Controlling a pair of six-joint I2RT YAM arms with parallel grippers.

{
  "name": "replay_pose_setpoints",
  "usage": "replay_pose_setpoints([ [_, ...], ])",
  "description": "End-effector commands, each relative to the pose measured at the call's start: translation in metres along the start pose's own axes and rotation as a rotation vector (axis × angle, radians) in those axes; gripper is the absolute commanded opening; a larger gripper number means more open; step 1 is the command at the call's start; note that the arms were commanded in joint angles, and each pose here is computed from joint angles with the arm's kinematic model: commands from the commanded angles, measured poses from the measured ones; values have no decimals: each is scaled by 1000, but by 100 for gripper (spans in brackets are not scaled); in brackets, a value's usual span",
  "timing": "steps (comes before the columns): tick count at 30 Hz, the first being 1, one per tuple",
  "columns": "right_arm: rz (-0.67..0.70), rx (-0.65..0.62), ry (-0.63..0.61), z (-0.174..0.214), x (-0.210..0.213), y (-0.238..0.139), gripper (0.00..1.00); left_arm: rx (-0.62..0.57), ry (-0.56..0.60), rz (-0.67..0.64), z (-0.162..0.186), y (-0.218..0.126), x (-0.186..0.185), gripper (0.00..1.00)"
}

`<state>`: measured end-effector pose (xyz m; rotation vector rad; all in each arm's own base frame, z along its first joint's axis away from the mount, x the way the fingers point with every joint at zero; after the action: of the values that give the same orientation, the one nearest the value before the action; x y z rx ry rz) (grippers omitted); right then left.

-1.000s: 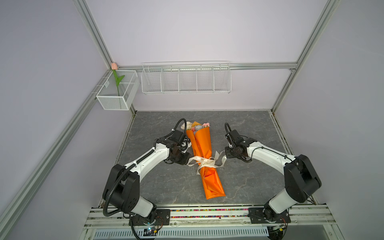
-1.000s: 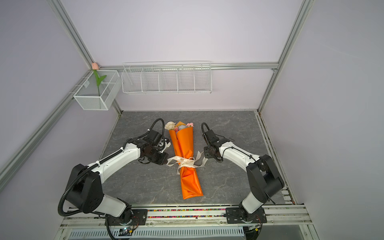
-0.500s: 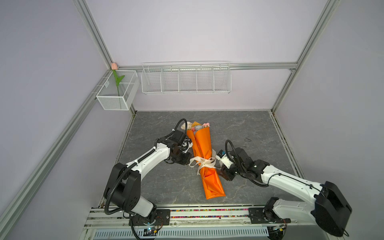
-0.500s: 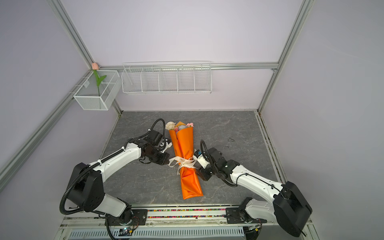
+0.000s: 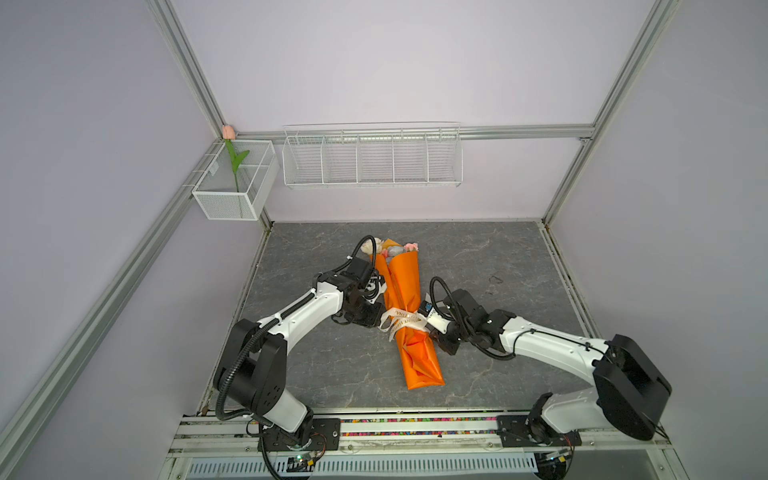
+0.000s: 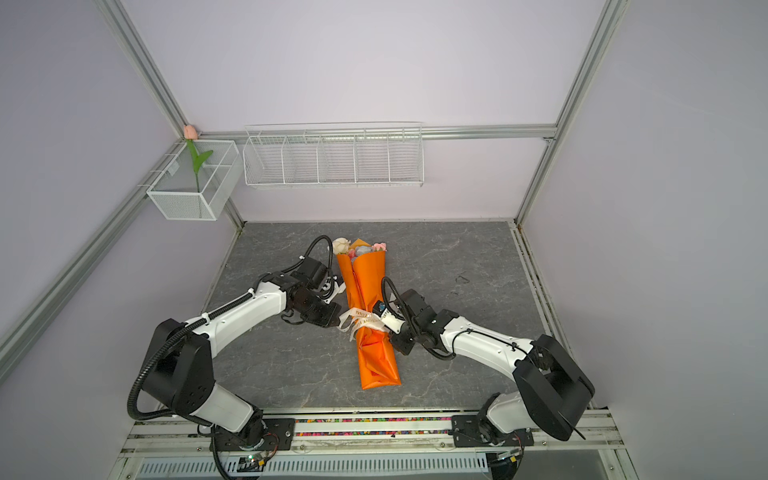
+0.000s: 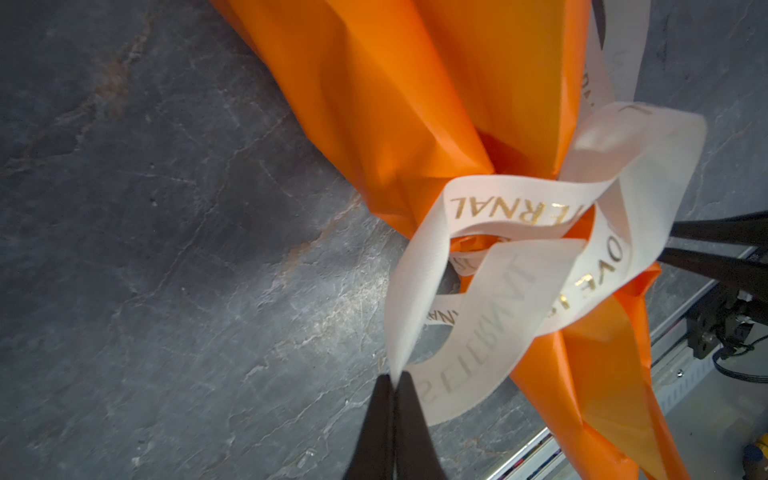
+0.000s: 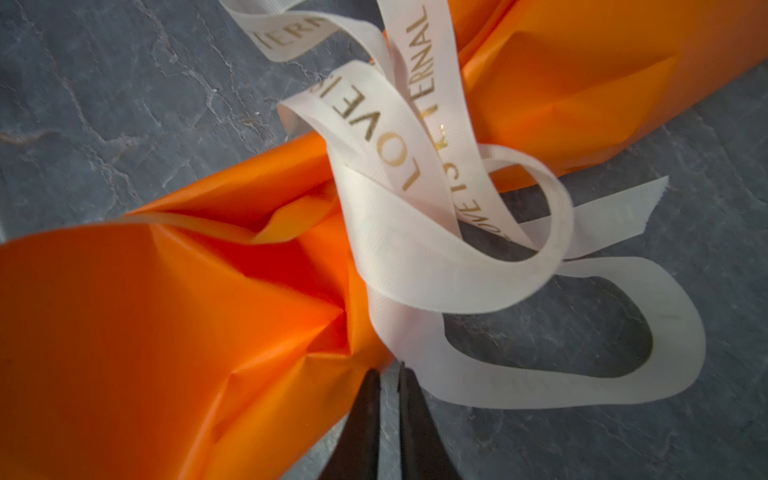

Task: Tie the bouquet of fake flowers

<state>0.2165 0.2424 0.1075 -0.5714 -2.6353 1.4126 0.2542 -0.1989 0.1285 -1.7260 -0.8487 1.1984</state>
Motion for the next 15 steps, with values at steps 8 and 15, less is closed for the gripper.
replay_pose_setpoints([
  [8,17,76,-72,8,0,-5,28,-9,29,-13,-5,-7,-2,0],
  [15,-32,147,-216,19,4,-3,44,-1,24,0,-5,-5,-3,0],
])
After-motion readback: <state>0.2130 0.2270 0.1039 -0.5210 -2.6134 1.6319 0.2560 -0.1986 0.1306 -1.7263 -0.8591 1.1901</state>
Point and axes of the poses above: each gripper's point midway between its finger pads, its own y axis out along the fingers, its own x axis along the line the jaws close on, z = x × y, the point moved 4 cm from there along -y, back along the fingers, and after that the axes turned 10 degrees about -y, right-handed, at the moved point
